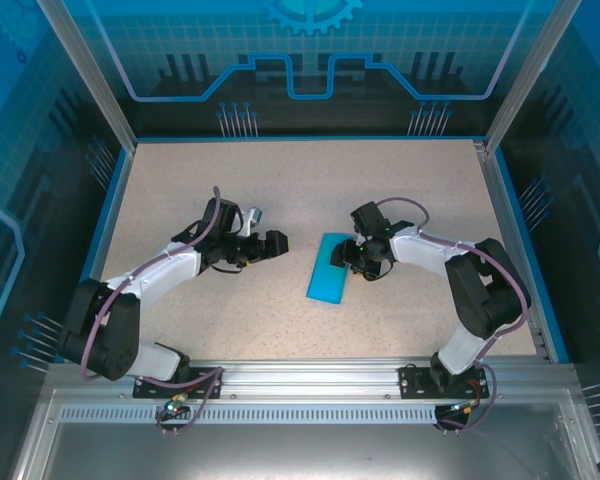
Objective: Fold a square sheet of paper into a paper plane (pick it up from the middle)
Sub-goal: Fold the square sheet of paper in half at the center of the table.
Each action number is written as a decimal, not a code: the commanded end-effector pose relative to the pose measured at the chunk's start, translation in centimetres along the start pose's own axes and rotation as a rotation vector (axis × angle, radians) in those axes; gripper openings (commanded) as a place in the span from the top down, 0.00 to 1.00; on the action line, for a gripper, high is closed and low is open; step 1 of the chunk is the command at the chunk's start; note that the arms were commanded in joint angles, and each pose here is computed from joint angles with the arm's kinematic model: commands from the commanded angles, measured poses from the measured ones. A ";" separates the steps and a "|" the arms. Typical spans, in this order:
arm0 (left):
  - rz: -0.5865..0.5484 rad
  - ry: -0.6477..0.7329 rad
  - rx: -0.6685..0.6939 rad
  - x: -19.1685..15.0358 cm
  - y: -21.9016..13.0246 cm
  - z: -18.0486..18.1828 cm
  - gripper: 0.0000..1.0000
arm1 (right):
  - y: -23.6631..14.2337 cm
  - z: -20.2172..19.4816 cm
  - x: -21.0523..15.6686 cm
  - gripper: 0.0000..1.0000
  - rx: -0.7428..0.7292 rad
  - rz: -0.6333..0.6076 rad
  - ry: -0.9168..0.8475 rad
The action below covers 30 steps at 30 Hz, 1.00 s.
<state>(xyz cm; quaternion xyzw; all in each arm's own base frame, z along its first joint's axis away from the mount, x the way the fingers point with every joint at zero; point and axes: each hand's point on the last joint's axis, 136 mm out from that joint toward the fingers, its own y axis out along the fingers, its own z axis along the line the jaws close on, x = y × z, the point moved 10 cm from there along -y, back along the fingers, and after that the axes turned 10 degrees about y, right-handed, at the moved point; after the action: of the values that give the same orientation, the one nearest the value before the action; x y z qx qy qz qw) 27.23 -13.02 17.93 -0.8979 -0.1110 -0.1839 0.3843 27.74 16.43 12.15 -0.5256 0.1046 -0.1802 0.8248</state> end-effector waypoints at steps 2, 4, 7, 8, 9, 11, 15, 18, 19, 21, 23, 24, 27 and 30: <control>-0.037 0.015 -0.005 0.8 -0.3 -0.8 0.01 | 0.4 -0.3 -0.4 0.36 -0.019 -0.001 0.002; -0.041 0.014 -0.001 0.8 -0.4 -0.8 0.02 | 0.3 -0.4 -0.4 0.35 -0.024 -0.007 0.005; -0.045 0.014 0.006 0.7 -0.5 -0.7 0.02 | 0.5 -0.6 -0.5 0.35 -0.036 -0.003 0.011; -0.049 0.012 0.011 0.6 -0.5 -0.6 0.01 | 0.6 -0.5 -0.4 0.35 -0.035 -0.001 0.010; -0.050 0.011 0.011 0.6 -0.5 -0.6 0.01 | 0.7 -0.5 -0.5 0.35 -0.036 0.004 0.009; -0.053 0.011 0.013 0.6 -0.4 -0.5 0.02 | 0.8 -0.5 -0.5 0.35 -0.053 0.004 0.007; -0.052 0.012 0.013 0.6 -0.3 -0.5 0.02 | 1.1 -0.5 -0.6 0.35 -0.085 0.004 0.009; -0.049 0.013 0.015 0.6 -0.2 -0.4 0.01 | 1.3 -0.5 -0.7 0.34 -0.113 0.009 0.003; -0.047 0.013 0.013 0.6 -0.2 -0.4 0.01 | 1.4 -0.5 -0.6 0.33 -0.119 0.010 0.005; -0.047 0.013 0.013 0.6 -0.1 -0.4 0.02 | 1.6 -0.5 -0.6 0.33 -0.121 0.012 0.012; -0.048 0.015 0.012 0.7 -0.2 -0.4 0.01 | 1.7 -0.4 -0.6 0.33 -0.105 0.014 0.018; -0.048 0.016 0.011 0.7 -0.2 -0.5 0.02 | 1.7 -0.3 -0.6 0.33 -0.096 0.013 0.022; -0.048 0.015 0.012 0.7 -0.2 -0.4 0.02 | 1.7 0.0 -0.5 0.32 -0.035 0.017 0.035; -0.047 0.014 0.012 0.6 -0.2 -0.4 0.02 | 1.8 -0.3 -0.2 0.32 0.016 0.018 0.070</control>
<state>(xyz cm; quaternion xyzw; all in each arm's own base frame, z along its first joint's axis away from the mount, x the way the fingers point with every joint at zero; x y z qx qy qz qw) 27.46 -12.93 17.96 -0.8922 -0.1209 -0.1892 0.3919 27.75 16.72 11.32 -0.5398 0.1197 -0.1908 0.8111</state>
